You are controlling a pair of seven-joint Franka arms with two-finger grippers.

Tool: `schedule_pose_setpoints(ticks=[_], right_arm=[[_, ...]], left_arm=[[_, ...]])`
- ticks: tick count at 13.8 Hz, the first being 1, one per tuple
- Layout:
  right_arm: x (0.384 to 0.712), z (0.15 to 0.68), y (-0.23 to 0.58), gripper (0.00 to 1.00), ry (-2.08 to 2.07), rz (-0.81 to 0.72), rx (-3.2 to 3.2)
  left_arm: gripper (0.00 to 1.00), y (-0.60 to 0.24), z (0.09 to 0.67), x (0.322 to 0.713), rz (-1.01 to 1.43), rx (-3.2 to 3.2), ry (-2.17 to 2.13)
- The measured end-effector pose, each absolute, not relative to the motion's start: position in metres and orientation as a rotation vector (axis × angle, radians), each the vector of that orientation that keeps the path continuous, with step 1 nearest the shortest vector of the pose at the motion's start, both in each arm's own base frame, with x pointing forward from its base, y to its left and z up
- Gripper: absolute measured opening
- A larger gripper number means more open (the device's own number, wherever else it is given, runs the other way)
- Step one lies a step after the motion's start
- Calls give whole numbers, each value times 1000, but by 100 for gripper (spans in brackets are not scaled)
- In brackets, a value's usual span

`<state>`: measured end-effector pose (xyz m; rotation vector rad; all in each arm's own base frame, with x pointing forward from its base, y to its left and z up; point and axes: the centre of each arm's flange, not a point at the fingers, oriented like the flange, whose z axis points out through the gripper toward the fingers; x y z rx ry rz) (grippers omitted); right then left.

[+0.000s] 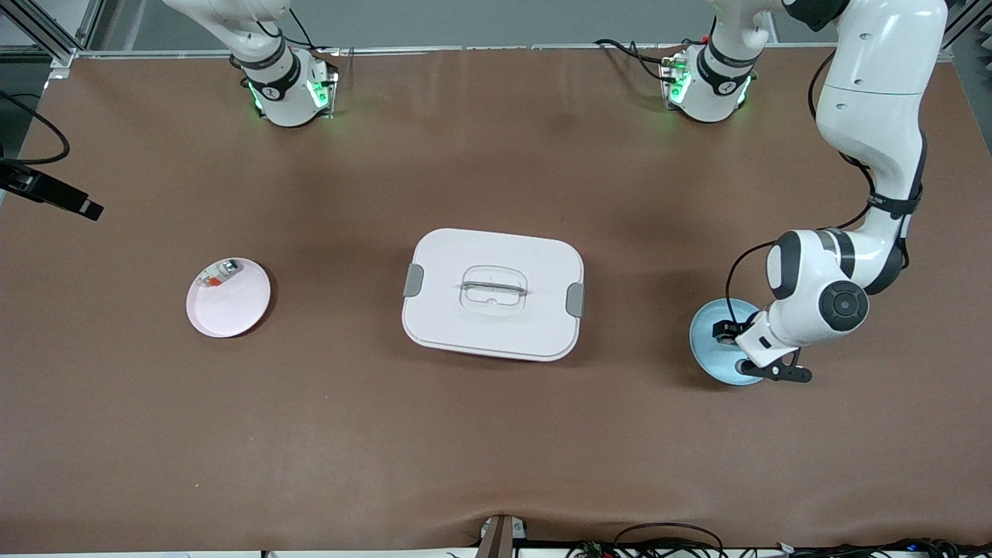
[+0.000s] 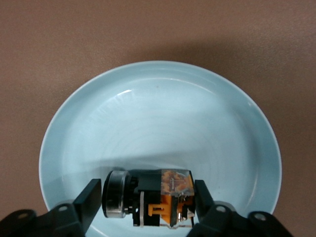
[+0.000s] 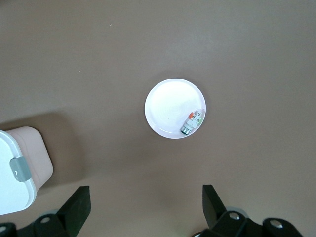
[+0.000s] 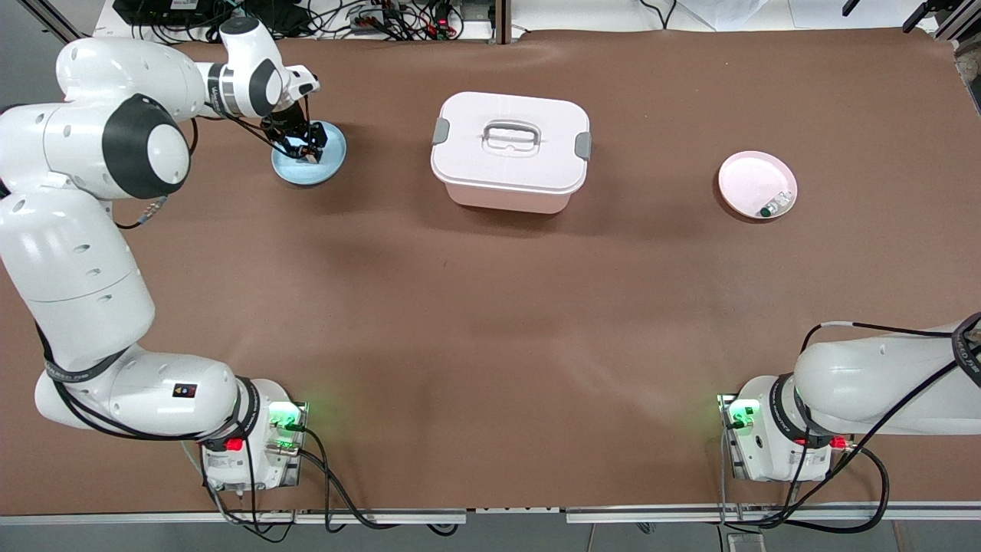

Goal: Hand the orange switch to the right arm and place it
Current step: 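Close the left gripper on the black-and-orange switch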

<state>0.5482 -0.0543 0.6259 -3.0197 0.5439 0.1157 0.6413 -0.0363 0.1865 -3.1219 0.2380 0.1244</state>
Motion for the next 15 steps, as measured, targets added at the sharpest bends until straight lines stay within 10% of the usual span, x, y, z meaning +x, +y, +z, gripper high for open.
schedule_pose_setpoints(ticks=[15], right_arm=[[553, 627, -22, 100, 442, 77, -3114]], left_arm=[[73, -32, 209, 644, 91, -3125, 221]])
